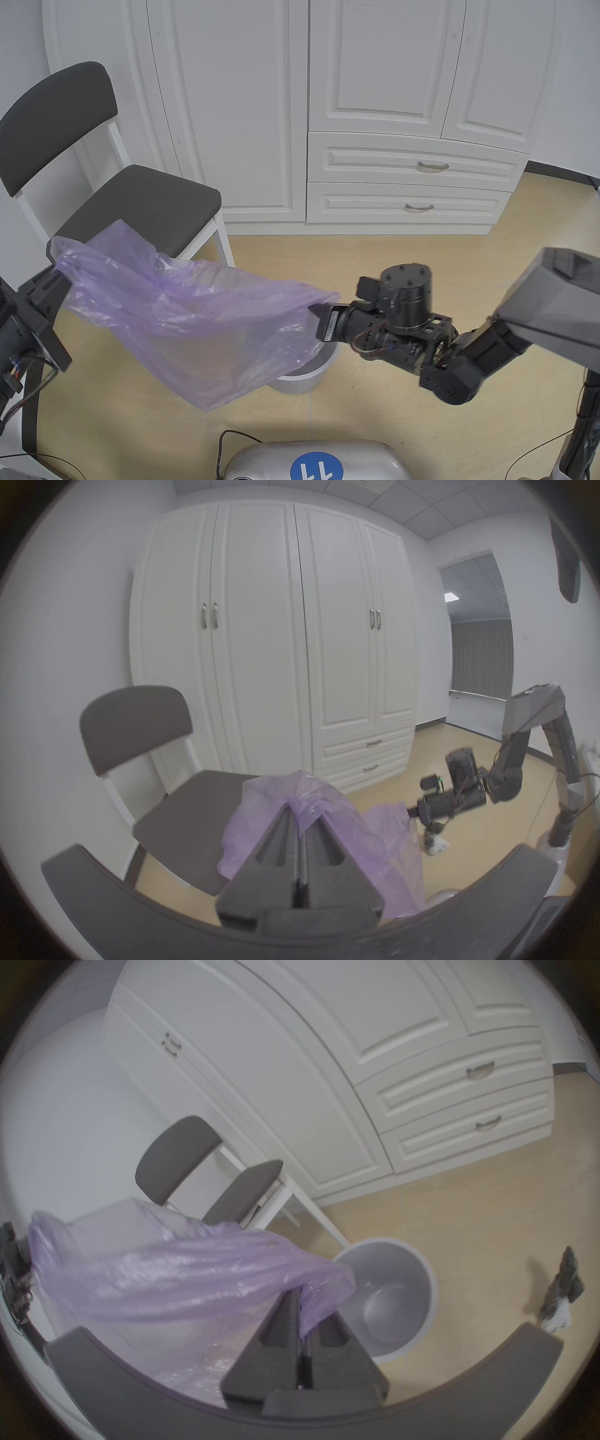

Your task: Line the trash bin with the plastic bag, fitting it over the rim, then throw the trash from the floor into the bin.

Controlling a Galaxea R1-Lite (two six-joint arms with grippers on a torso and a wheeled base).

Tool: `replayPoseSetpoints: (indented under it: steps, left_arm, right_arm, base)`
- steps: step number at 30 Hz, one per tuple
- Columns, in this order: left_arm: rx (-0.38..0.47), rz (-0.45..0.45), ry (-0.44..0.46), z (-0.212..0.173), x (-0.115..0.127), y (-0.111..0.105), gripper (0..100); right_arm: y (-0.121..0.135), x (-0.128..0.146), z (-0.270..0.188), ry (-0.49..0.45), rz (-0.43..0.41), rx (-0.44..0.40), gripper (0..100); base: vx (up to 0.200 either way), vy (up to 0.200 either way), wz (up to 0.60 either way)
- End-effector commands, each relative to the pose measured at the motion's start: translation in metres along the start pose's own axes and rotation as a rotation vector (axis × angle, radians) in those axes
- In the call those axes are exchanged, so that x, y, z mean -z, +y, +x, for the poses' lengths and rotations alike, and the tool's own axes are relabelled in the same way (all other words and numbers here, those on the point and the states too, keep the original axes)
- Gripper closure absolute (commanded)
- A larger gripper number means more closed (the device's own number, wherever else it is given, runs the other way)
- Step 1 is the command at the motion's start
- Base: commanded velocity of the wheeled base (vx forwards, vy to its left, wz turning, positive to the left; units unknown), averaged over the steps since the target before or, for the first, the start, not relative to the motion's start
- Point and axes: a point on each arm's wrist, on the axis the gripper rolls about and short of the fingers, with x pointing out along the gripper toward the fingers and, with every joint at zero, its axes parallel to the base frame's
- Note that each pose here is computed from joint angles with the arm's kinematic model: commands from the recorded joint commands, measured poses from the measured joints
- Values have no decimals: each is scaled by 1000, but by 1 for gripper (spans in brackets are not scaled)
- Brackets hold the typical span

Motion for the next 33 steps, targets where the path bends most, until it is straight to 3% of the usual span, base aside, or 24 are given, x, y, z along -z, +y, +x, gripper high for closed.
replayPoseSetpoints:
  steps: [1, 6, 11, 14, 20, 27, 33]
  left_arm:
    - [171, -58, 148, 30, 16, -34, 100]
    - [206, -135, 278, 71, 26, -55, 100]
    - [230, -167, 328, 100, 33, -51, 100]
    - [192, -173, 365, 114, 42, -41, 100]
    - [185, -179, 415, 125, 57, -36, 100]
    - [249, -190, 429, 131, 61, -39, 100]
    - [377, -221, 367, 142, 51, -45, 100]
  right_arm:
    - [2, -58, -81, -141, -28, 40, 100]
    - [-12, -71, -108, -41, -63, 163, 100]
    - [-19, -78, -112, -24, -102, 200, 100]
    - [-22, -80, -122, -21, -201, 226, 100]
    - [-23, -68, -133, 51, -305, 233, 100]
    - [-2, -59, -131, 69, -315, 142, 100]
    - [24, -43, -122, 121, -172, 17, 100]
  base:
    - [0, 0, 0]
    - [0, 0, 0]
    - [0, 0, 0]
    - [0, 0, 0]
    - [0, 0, 0]
    - [0, 0, 0]
    - [0, 0, 0]
